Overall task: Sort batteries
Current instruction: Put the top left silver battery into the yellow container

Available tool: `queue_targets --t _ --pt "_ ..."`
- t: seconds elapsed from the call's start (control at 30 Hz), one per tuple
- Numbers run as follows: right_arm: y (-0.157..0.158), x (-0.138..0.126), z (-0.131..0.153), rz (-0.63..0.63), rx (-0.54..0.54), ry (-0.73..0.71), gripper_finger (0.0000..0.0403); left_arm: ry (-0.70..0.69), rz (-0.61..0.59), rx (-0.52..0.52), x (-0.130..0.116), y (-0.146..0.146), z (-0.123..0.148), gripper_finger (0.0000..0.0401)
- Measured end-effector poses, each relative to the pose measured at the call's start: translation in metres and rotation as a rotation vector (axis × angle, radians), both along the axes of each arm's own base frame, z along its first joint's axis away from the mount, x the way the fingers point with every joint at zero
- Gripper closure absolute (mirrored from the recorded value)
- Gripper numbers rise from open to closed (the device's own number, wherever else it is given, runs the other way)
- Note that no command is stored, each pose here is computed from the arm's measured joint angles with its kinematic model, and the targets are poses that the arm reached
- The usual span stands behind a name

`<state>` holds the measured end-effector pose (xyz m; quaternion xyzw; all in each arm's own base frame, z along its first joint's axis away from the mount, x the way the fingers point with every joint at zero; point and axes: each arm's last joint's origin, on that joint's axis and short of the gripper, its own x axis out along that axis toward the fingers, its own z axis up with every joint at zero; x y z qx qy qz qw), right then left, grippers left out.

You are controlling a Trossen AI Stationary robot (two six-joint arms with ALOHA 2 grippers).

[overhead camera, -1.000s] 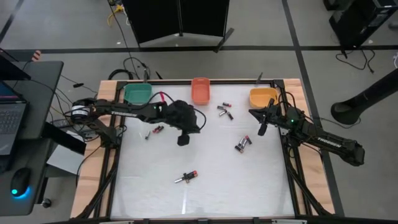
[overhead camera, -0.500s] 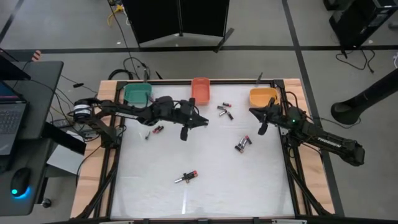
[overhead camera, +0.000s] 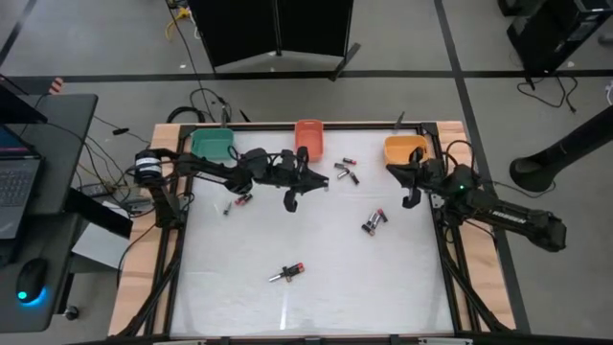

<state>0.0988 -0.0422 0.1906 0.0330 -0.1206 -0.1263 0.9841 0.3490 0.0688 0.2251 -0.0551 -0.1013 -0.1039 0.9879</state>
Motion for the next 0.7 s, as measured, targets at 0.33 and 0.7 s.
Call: queue_targets --t 0.33,0.7 --pt "0.009 0.036 0.019 0.091 0.079 0.095 0.0381 -0.039 0.011 0.040 0.008 0.014 0.019 0.0357" --pt "0.016 0.102 0.047 0.133 0.109 0.239 0.0280 -0.019 0.014 0.035 0.010 0.017 0.021 0.0357"
